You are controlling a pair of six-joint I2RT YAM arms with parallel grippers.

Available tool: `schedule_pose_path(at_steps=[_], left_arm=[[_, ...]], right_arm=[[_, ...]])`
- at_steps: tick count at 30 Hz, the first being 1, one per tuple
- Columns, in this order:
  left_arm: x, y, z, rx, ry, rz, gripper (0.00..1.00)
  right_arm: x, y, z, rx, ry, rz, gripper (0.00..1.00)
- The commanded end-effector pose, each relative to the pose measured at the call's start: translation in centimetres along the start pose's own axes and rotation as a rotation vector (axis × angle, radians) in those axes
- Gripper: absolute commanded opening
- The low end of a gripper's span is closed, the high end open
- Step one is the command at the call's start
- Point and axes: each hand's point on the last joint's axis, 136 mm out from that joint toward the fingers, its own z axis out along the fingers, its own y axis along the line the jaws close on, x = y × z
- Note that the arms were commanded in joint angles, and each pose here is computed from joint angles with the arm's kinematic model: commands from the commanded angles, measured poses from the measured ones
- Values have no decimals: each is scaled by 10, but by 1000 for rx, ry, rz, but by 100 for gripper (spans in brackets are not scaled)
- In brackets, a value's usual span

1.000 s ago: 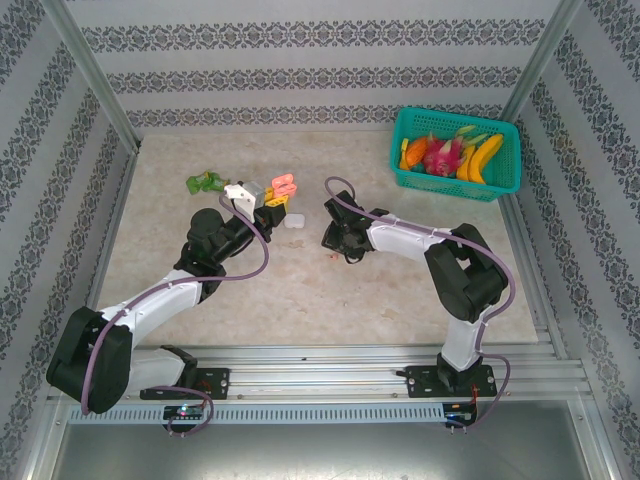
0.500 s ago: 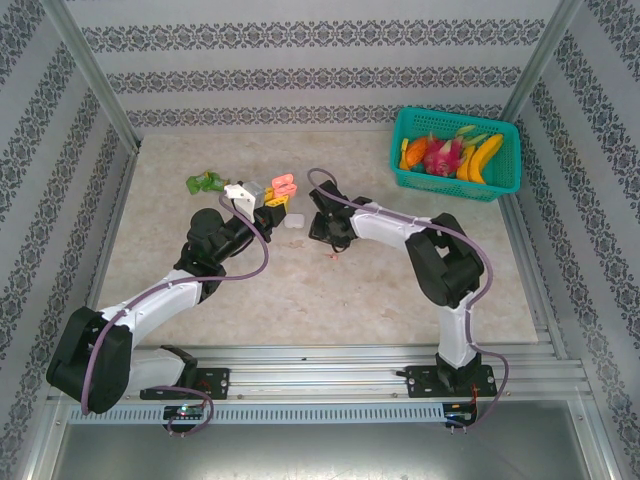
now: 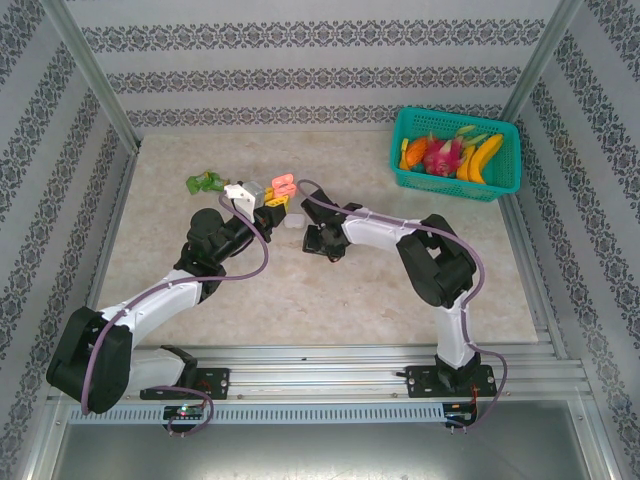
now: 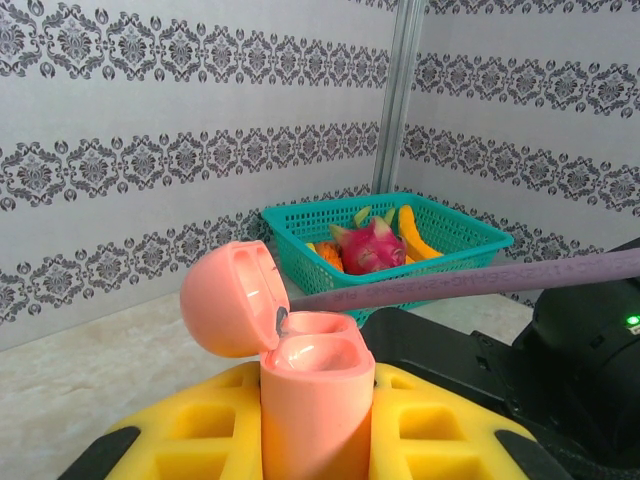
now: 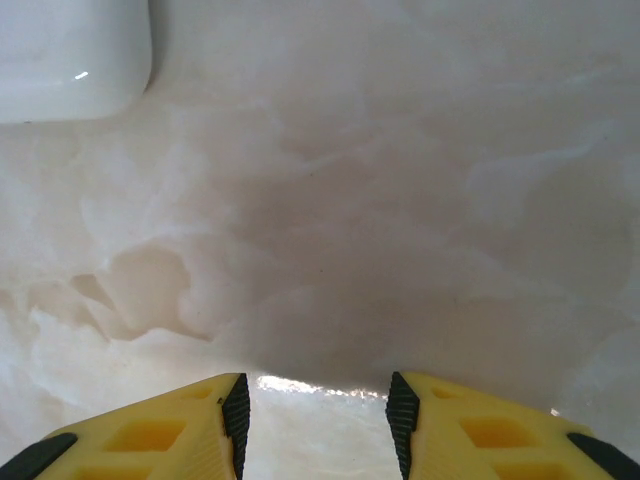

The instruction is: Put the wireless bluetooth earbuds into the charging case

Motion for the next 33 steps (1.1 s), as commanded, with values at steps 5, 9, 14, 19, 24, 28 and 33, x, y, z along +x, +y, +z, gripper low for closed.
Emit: schedule_pose_path(at_steps=[5, 9, 14, 19, 24, 28, 33], left_arm=[[-22, 2, -1, 9, -59, 1, 0], [-23, 1, 1, 14, -63, -1, 0], [-23, 2, 1, 13, -65, -4, 0], [-20, 3, 2, 11, -65, -10, 0], [-19, 3, 4, 12, -69, -17, 0], [-20, 3, 5, 13, -73, -18, 0], [-22, 3, 6, 17, -76, -16, 0]], right_arm=[[38, -17, -21, 2, 75, -36, 44], [36, -13, -43, -34, 32, -42, 44], [27, -22, -73, -30, -63, 5, 45], [28, -56, -79, 95, -113, 119, 45], [37, -71, -64, 144, -93, 232, 45], [42, -71, -49, 157, -68, 254, 45], [43, -72, -39, 173, -61, 268, 44]])
